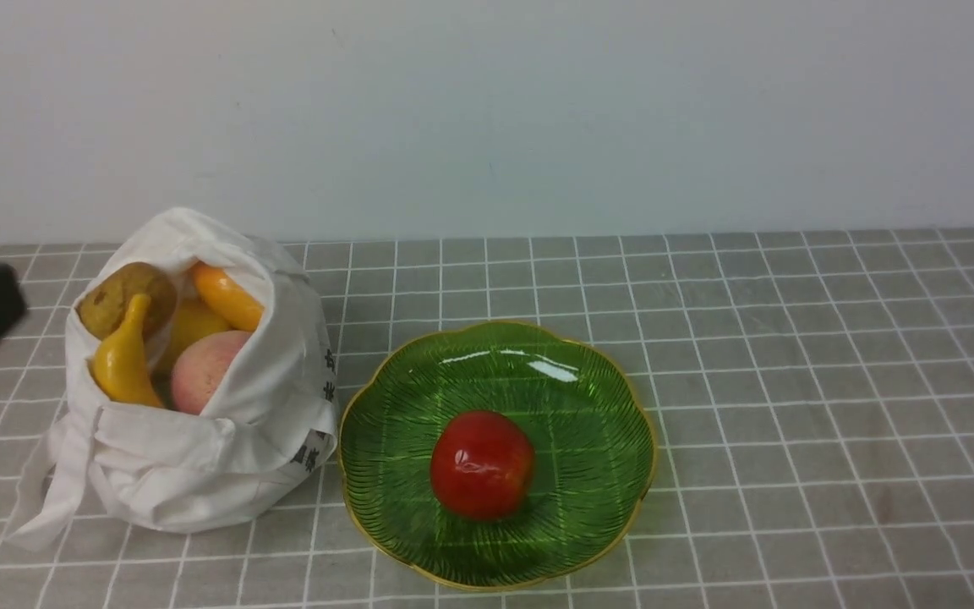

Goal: Take the fruit out of the bag on the grey coffee tablecloth and place them on the plate.
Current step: 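Reach into the white bag and grasp the banana with the left gripper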

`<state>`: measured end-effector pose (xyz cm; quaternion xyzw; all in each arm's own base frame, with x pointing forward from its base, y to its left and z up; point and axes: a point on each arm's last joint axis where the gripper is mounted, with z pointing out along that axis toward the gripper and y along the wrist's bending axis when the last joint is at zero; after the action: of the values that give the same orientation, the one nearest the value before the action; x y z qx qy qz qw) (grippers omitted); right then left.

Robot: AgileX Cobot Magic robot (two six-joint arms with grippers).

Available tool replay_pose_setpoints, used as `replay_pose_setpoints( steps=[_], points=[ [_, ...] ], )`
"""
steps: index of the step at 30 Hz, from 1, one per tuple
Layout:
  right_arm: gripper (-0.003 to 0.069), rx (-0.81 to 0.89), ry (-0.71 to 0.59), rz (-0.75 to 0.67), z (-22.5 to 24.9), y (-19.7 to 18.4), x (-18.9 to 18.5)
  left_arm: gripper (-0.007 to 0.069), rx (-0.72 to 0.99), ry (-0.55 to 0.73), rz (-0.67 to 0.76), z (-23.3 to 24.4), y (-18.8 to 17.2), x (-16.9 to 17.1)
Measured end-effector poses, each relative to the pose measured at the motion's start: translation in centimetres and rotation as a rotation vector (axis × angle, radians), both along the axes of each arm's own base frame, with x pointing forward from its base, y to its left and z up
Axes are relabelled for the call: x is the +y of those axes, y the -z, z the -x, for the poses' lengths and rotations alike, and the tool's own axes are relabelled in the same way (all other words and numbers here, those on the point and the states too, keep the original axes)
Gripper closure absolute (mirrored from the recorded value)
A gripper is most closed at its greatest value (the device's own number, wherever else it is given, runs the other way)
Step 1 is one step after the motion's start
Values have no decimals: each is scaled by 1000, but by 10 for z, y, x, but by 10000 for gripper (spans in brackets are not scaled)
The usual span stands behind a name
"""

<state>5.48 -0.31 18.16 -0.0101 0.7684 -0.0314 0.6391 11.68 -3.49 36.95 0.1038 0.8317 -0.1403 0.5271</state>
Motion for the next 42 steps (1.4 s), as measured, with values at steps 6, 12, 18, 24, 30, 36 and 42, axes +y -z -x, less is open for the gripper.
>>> replay_pose_setpoints(
  steps=[6, 12, 18, 24, 30, 36, 42],
  points=[
    [673, 0, 0, 0, 0, 0, 0, 633, 381, -68, -143, -70, 10, 4],
    [673, 0, 0, 0, 0, 0, 0, 633, 548, -131, -203, -134, 28, 5],
    [673, 0, 0, 0, 0, 0, 0, 630, 623, -148, -259, -165, 46, 6],
    [673, 0, 0, 0, 0, 0, 0, 529, 622, -200, -348, -180, 57, 14],
    [673, 0, 0, 0, 0, 0, 0, 326, 617, -208, -341, -193, 69, 13],
    [673, 0, 0, 0, 0, 0, 0, 185, 631, -203, -361, -206, 86, 12],
    [673, 0, 0, 0, 0, 0, 0, 237, 660, -200, -378, -212, 96, 12]
  ],
)
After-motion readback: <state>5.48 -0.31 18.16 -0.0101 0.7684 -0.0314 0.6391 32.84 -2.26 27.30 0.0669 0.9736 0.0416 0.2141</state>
